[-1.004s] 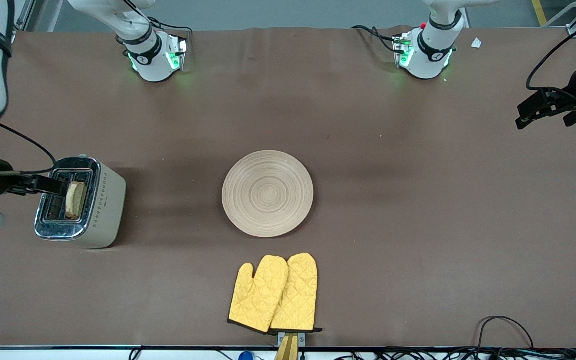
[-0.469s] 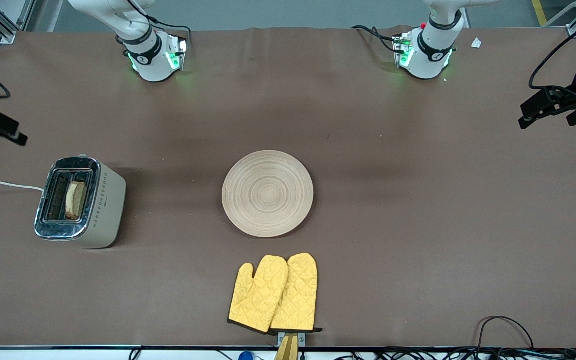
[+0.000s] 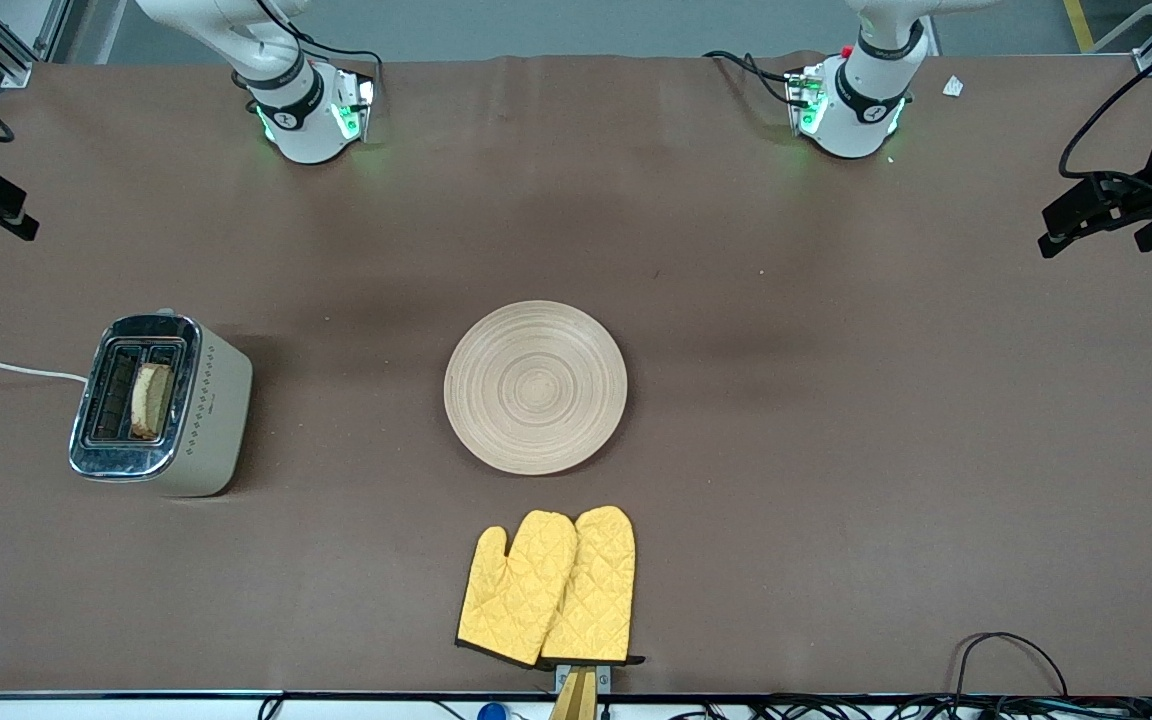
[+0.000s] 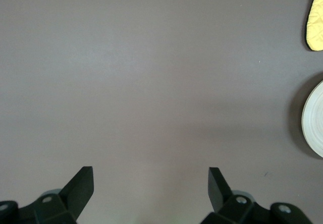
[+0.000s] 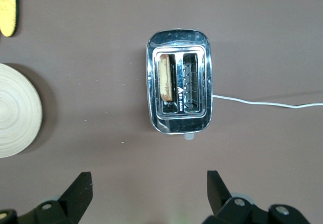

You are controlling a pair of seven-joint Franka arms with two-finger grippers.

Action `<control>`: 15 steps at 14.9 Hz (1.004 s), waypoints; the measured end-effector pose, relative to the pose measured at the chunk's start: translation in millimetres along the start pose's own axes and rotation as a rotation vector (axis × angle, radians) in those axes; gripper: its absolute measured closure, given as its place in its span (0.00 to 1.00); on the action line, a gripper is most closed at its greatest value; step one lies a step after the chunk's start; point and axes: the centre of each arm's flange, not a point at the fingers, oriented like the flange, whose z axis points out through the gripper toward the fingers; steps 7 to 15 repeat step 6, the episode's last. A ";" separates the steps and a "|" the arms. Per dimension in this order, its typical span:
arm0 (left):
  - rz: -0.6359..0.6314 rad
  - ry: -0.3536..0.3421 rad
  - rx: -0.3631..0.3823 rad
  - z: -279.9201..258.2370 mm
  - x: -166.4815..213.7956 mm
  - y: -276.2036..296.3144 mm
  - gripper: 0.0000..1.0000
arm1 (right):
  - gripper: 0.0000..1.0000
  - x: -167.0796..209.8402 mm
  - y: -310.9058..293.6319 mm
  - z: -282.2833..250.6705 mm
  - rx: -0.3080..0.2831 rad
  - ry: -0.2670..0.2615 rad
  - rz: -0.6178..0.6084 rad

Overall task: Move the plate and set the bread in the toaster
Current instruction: 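Open the right gripper and draw it back from the toaster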

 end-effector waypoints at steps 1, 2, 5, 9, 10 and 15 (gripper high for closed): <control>0.008 0.000 0.000 0.0 0.0 0.0 0.00 | 0.00 -0.4 -2.8 1.8 -0.008 -0.002 -0.006; 0.021 0.000 0.000 0.0 0.0 0.2 0.00 | 0.00 -0.6 -4.5 2.6 -0.013 -0.004 -0.010; 0.050 -0.002 0.000 0.2 -0.5 2.7 0.00 | 0.00 -1.2 -3.9 2.1 -0.016 -0.003 -0.010; 0.053 -0.005 0.000 0.4 -1.0 3.9 0.00 | 0.00 -1.3 -3.8 1.8 -0.016 -0.003 -0.009; 0.053 -0.005 0.000 0.4 -1.0 3.9 0.00 | 0.00 -1.3 -3.8 1.8 -0.016 -0.003 -0.009; 0.053 -0.005 0.000 0.4 -1.0 3.9 0.00 | 0.00 -1.3 -3.8 1.8 -0.016 -0.003 -0.009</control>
